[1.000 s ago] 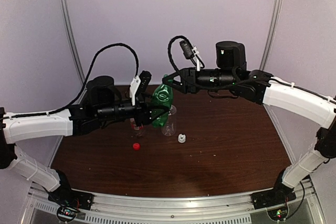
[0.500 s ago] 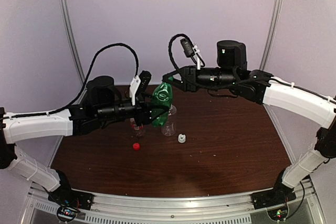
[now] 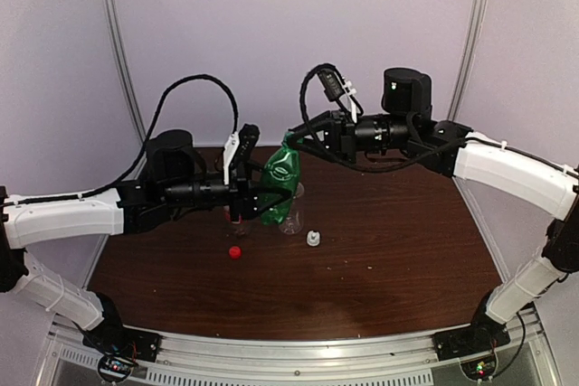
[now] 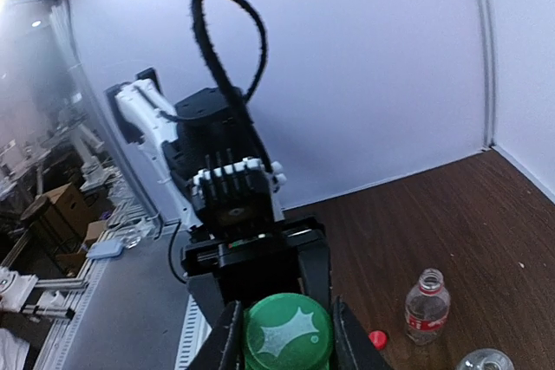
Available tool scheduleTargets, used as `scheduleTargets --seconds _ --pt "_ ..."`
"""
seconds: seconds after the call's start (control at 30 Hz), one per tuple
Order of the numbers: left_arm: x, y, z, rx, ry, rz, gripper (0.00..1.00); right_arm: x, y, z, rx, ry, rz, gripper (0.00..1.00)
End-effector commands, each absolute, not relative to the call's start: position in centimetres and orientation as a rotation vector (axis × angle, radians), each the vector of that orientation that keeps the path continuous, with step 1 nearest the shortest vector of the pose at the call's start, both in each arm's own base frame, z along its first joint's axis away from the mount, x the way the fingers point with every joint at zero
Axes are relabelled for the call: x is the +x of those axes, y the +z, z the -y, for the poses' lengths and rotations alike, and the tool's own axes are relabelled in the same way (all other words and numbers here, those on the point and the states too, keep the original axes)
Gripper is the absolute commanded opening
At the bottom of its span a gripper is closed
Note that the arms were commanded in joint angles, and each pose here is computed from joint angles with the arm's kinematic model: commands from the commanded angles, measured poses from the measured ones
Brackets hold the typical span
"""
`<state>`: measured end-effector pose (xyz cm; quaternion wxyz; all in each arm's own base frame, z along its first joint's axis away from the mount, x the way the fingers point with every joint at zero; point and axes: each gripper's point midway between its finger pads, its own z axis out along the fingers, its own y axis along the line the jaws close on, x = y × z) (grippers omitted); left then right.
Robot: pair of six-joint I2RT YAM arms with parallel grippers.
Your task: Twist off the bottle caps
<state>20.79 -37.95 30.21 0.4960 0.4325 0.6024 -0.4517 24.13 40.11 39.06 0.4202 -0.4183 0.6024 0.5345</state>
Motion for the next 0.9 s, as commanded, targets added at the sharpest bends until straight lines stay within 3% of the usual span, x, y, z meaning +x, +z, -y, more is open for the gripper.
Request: scheduleTargets --seconds 0.0,0.2,0.63,0.87 --pt "13.8 34.4 37.6 1.277 -1.368 -1.110 0.37 18.3 39.8 -38.5 -1.452 1.502 -1.132 0.15" --pt "12.1 34.9 37.1 1.324 -1.455 -1.039 0.37 18.0 39.3 -37.5 -1.549 1.606 -1.044 0.28" --pt "16.8 33.2 38.1 1.185 -1.241 -1.247 0.37 21.6 41.6 -37.1 -1.170 1.462 -1.337 0.66" --pt "19.3 33.0 38.1 1.096 -1.135 -1.326 0.36 22.9 42.9 -36.5 -0.966 1.380 -1.448 0.74"
